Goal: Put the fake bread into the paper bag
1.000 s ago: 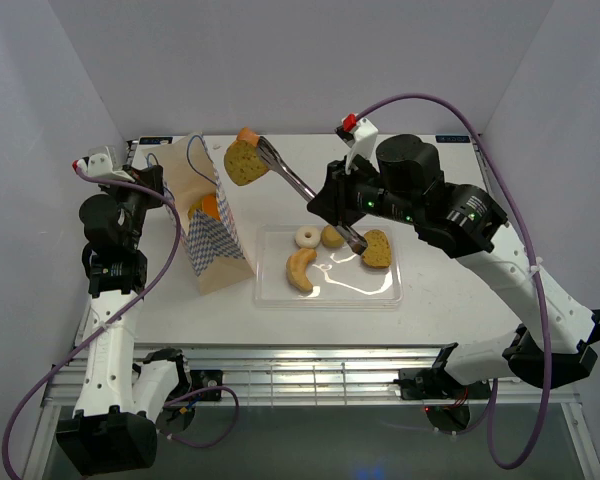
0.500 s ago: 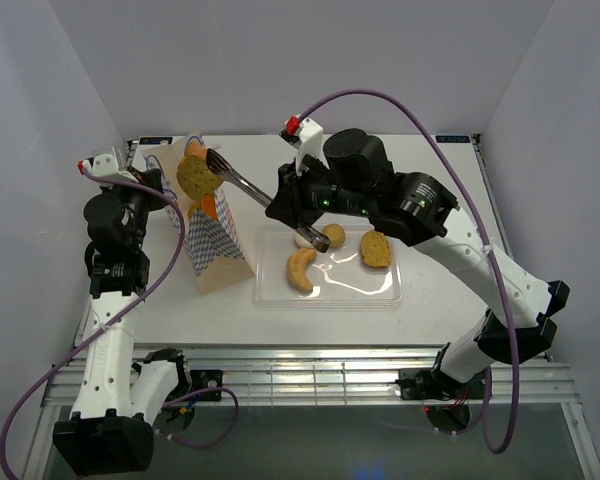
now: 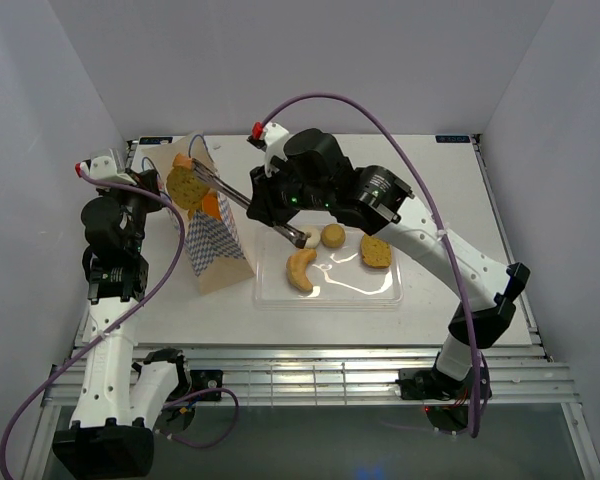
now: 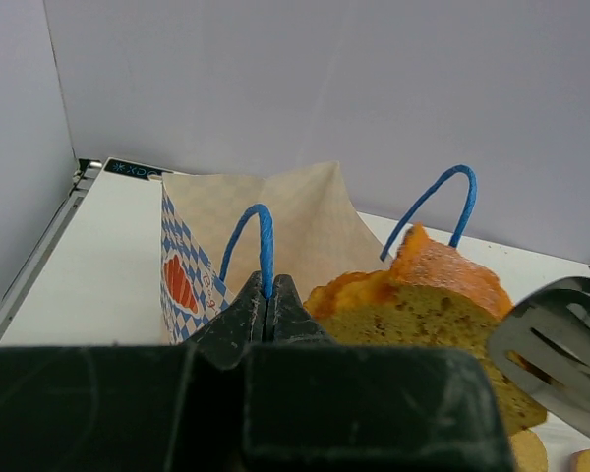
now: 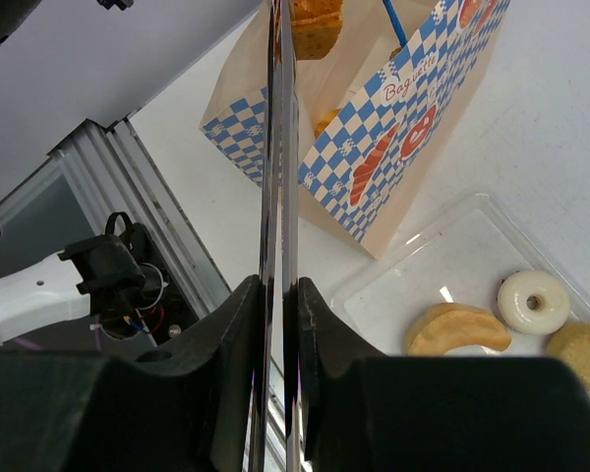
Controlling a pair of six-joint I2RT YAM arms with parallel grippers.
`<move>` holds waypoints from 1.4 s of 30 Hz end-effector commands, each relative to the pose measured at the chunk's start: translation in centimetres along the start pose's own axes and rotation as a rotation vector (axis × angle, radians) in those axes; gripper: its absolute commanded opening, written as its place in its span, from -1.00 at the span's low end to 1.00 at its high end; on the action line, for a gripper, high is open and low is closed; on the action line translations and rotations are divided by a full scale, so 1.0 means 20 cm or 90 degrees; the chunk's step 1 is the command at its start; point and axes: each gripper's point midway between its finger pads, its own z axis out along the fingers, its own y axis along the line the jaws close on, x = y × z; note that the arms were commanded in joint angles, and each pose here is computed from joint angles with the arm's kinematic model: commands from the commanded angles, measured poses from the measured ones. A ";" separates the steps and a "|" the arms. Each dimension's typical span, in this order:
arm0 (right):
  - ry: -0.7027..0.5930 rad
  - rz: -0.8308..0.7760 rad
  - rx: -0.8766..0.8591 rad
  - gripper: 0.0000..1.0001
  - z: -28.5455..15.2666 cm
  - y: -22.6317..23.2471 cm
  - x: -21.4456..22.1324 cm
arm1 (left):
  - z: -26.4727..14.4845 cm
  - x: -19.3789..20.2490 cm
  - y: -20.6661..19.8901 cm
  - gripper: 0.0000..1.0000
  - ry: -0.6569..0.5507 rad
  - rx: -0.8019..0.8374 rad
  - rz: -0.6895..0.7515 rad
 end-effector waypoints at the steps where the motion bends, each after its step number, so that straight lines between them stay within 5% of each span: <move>1: -0.061 -0.021 -0.012 -0.85 0.00 0.04 -0.16 | -0.03 -0.11 -0.03 -1.00 -0.029 0.011 0.008; 10: -0.050 -0.020 0.000 -0.83 0.11 0.01 -0.14 | -0.03 -0.10 -0.03 -1.00 -0.028 0.012 0.008; 12: -0.046 -0.019 -0.002 -0.60 0.11 0.01 -0.13 | -0.03 -0.10 -0.04 -1.00 -0.029 0.015 0.006; 21: -0.065 -0.021 -0.008 -0.25 0.06 0.02 -0.18 | -0.02 -0.08 -0.04 -1.00 -0.022 0.018 0.000; 42: -0.092 -0.007 -0.029 -0.30 -0.22 0.06 -0.15 | 0.02 -0.03 -0.03 -1.00 -0.004 0.016 -0.004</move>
